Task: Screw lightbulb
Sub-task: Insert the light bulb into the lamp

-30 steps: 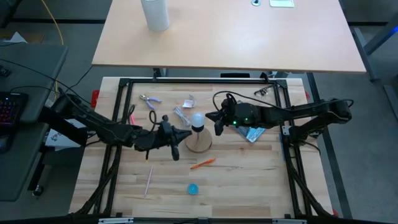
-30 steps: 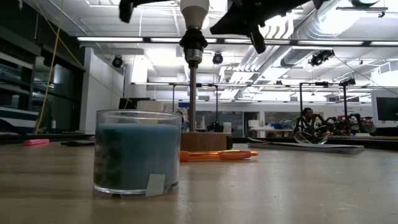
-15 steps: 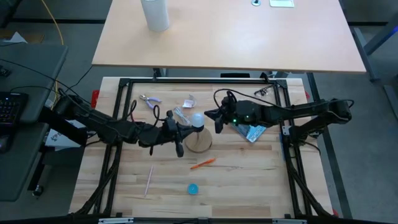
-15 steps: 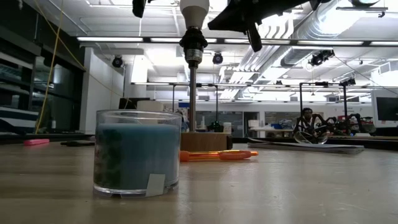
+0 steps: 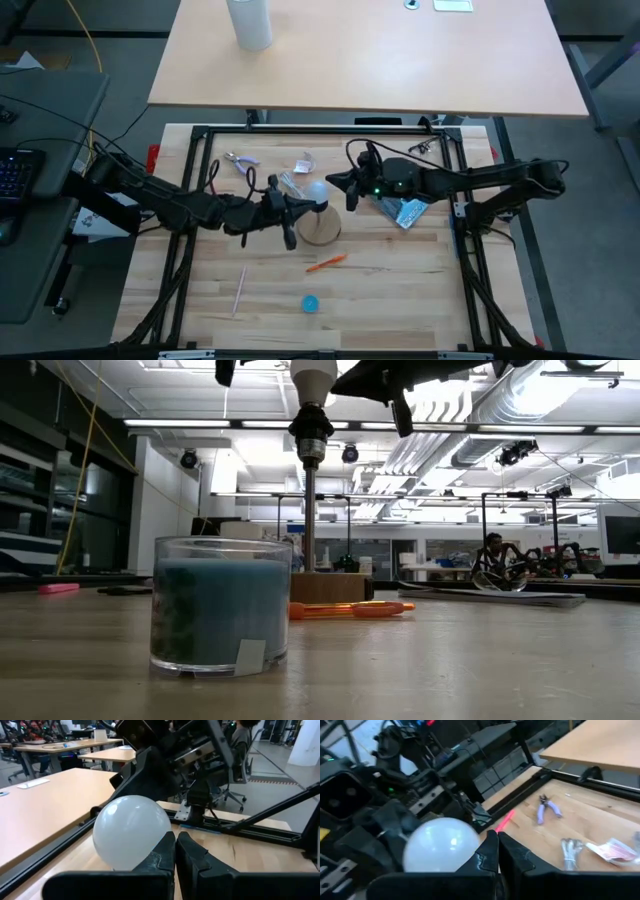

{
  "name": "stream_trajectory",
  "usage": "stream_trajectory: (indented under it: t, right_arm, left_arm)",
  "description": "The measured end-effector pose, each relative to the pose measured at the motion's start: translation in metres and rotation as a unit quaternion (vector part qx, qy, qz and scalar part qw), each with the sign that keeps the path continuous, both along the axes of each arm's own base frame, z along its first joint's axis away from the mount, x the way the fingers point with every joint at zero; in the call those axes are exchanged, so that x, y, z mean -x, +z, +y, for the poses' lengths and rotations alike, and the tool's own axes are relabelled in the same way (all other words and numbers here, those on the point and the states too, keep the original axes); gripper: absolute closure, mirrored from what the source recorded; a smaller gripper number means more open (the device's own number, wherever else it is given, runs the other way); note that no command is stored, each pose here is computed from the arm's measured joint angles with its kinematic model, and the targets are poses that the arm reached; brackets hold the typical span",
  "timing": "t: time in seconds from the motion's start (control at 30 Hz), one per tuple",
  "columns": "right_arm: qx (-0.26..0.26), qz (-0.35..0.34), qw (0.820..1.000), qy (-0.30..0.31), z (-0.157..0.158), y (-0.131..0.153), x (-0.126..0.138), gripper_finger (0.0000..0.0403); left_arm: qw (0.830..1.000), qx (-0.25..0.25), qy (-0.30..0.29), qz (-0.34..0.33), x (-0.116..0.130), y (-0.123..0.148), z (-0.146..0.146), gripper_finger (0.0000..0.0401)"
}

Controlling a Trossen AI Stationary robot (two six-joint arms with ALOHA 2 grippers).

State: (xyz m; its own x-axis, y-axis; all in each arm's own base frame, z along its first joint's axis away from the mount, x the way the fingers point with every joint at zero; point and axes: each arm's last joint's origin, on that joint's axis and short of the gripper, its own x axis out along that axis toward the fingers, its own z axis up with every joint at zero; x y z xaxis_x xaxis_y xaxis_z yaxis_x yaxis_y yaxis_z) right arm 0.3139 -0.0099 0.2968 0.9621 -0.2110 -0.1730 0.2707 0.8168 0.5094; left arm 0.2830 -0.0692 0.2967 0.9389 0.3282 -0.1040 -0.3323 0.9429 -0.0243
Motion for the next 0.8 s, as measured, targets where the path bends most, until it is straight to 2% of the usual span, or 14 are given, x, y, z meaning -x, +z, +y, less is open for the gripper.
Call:
stream_trajectory:
  t: [0.23, 0.8]
  right_arm:
    - [-0.014, -0.003, 1.0, 0.012, 0.0017, -0.0074, -0.0079, 0.0403]
    - [-0.02, -0.01, 0.999, 0.024, 0.0092, -0.0067, -0.0086, 0.0403]
  left_arm:
    - [1.0, 0.0, 0.008, 0.001, -0.0014, -0.0001, 0.0058, 0.0401]
    - [1.0, 0.001, 0.0, 0.028, -0.0002, -0.0074, 0.0058, 0.0401]
